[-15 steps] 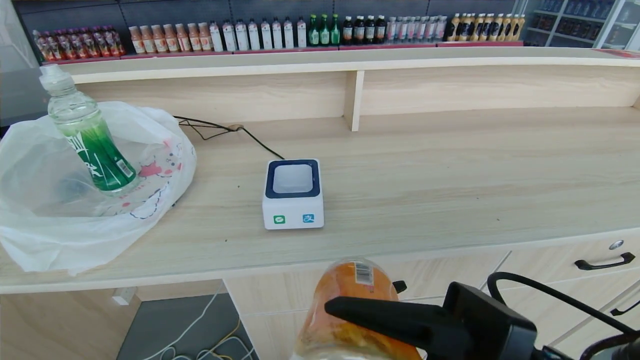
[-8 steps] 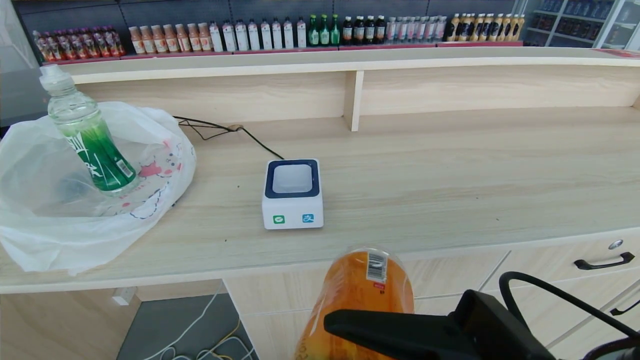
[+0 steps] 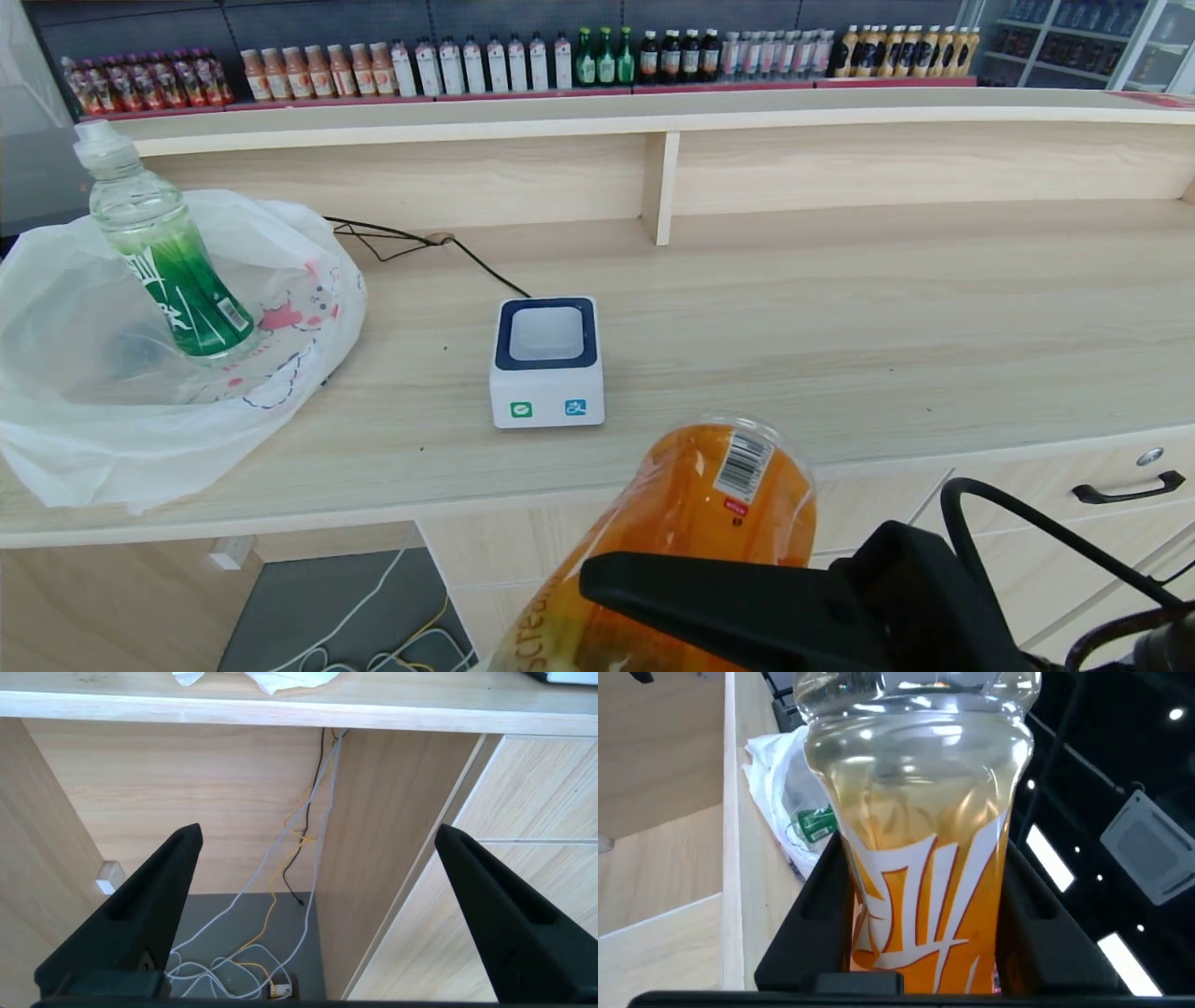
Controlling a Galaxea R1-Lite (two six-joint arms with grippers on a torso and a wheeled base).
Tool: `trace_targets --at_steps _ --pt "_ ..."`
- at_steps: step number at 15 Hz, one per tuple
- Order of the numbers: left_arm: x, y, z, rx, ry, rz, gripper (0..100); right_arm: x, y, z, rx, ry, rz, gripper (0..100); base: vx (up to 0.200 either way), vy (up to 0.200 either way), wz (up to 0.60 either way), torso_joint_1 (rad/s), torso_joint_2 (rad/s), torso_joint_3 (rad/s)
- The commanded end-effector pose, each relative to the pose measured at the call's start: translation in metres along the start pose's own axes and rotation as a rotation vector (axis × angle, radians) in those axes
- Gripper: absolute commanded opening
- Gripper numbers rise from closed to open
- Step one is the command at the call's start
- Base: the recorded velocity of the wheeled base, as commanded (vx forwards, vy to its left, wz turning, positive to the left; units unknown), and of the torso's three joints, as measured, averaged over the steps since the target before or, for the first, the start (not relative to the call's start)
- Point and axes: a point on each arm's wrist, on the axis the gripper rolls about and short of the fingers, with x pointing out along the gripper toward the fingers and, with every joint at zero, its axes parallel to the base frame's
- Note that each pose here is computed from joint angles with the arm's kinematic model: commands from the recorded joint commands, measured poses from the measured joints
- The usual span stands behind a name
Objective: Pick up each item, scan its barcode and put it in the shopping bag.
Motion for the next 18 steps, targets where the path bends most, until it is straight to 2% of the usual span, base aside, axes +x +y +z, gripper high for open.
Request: trace_targets --at_steps 1,5,11,18 --pt "0.000 0.000 0.000 0.000 0.000 -0.001 100 0.001 0.001 0.000 -0.027 -0.009 0.002 0 0.000 0.000 0.00 0.000 0.00 0.000" --pt "0.000 0.000 0.000 0.000 0.000 -0.001 100 0.002 -0.007 0.003 -0.144 -0.019 -0.031 0 0.000 0.000 0.00 0.000 0.00 0.000" --pt "0.000 0.000 0.000 0.000 0.000 0.001 100 0.000 -0.014 0.005 -0.235 -0.018 -0.054 0 0.000 0.000 0.00 0.000 0.00 0.000" --pt "0.000 0.000 0.000 0.000 0.000 -0.001 100 0.001 -0.012 0.004 -0.239 -0.017 -0.049 0 0.000 0.000 0.00 0.000 0.00 0.000"
